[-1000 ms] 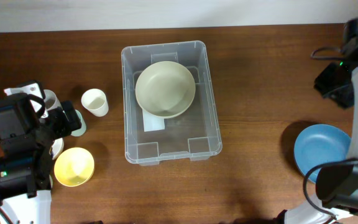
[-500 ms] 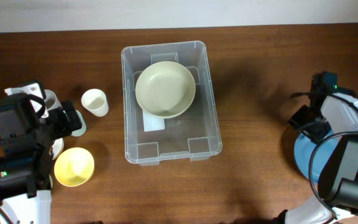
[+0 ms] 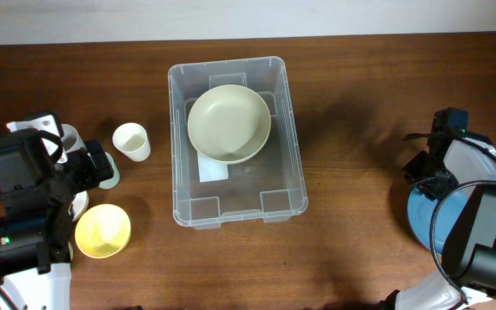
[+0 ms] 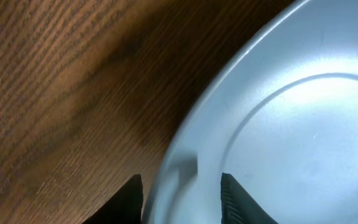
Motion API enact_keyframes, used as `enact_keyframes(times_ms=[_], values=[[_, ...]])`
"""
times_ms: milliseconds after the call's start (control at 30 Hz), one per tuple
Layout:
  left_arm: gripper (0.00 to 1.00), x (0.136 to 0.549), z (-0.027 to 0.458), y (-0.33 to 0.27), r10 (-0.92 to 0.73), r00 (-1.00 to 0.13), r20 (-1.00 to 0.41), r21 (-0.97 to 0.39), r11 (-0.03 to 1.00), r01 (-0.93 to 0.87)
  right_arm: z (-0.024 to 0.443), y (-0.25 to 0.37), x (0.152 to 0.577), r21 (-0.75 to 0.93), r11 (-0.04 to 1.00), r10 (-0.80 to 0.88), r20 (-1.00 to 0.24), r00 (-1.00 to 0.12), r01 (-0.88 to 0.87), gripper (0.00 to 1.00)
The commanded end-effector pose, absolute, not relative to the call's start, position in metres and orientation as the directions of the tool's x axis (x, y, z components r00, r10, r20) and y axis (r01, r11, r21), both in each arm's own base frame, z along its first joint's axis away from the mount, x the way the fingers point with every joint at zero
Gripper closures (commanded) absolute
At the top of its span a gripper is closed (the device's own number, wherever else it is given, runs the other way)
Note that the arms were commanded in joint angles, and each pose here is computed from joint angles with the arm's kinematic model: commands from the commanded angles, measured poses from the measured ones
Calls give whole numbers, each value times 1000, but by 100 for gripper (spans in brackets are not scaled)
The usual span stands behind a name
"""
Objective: Pack container
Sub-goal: 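Reach the right gripper to the blue plate and grasp its rim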
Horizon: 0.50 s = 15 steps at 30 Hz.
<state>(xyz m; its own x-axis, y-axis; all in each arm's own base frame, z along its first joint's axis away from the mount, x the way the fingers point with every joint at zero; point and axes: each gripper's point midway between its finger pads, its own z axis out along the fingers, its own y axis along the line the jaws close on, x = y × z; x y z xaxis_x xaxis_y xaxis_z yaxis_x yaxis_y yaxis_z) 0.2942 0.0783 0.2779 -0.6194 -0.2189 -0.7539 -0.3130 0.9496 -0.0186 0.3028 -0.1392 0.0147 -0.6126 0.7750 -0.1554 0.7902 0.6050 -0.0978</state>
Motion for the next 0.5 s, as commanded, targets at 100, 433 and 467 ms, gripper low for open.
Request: enact_keyframes(times_ms=[100,433,467], values=[[1,295,284,78,-232,-603,-763,-39,948,-315,1,-139,293,-127,596,782,-134,-609,793,65],[1,295,284,78,-232,-603,-763,-39,948,-314,-2,-139,295,-125,596,782,-135,-608,793,96],[0,295,284,78,-232,-603,-763,-39,948,-314,-2,-140,296,-120,596,782,-141,-608,794,96]])
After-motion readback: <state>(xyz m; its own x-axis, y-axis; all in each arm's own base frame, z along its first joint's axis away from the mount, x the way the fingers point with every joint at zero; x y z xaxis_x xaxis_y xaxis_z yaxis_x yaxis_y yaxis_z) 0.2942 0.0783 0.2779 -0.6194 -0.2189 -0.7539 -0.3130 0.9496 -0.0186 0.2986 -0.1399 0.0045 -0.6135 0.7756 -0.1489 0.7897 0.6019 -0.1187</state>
